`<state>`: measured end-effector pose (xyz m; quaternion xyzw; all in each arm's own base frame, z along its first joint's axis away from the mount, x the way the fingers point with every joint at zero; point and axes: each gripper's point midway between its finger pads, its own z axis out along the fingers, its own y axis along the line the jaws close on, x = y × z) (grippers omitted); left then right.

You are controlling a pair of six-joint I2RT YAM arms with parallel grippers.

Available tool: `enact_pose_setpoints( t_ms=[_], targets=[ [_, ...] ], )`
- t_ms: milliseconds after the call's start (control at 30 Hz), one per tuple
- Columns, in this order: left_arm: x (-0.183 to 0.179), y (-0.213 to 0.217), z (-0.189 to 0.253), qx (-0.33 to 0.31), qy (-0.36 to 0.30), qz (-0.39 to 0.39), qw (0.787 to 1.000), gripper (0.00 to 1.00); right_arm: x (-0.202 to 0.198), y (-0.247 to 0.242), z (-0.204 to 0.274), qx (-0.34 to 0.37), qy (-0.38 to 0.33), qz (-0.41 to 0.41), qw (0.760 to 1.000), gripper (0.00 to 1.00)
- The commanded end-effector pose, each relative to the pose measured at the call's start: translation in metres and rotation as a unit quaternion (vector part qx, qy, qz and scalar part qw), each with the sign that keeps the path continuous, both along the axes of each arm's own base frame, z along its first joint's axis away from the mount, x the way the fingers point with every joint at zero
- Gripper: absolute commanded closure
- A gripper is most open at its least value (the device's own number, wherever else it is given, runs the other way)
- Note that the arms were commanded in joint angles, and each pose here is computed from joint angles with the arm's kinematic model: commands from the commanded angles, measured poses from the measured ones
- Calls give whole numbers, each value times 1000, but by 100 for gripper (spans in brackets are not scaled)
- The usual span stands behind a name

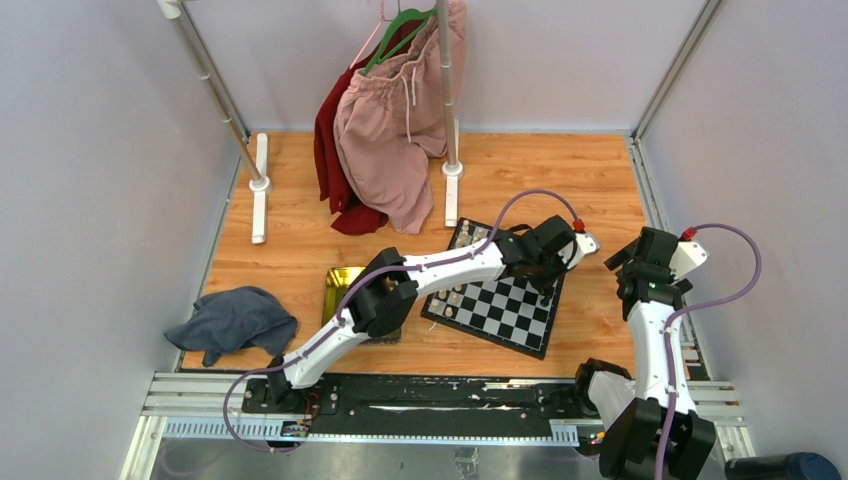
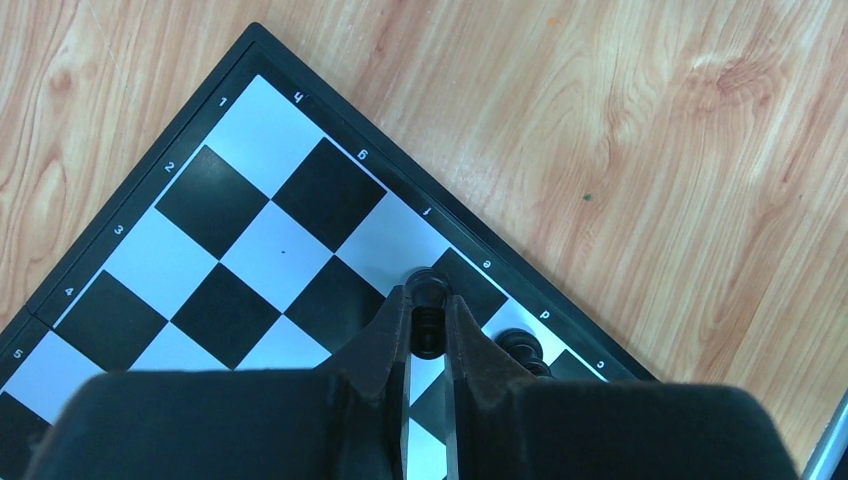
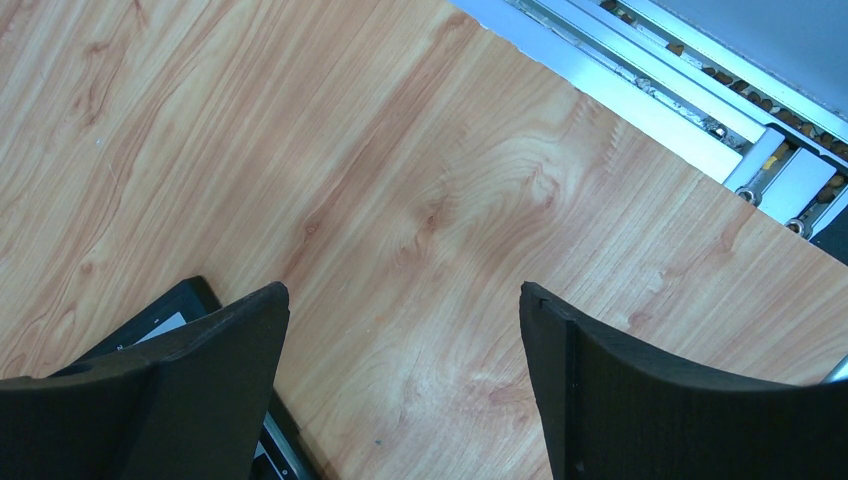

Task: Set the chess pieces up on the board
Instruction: Place the chess piece on the chessboard.

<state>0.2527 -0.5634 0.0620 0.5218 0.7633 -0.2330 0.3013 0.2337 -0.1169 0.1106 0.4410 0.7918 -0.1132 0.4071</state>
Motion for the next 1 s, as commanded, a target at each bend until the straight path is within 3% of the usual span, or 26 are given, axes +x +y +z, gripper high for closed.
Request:
enact_pose_setpoints(
  t_ms=[0, 833, 967],
  targets=[
    [-5, 4, -8, 13, 17, -6, 1000, 100, -2, -4, -1, -5, -1, -10, 1000, 11],
    [-14, 18, -17, 42, 35, -9, 998, 100, -4, -2, -5, 0, 1, -11, 1000, 12],
    [-15, 21, -22, 50, 38, -8, 998, 89, -3, -2, -6, 0, 2, -11, 1000, 12]
  ],
)
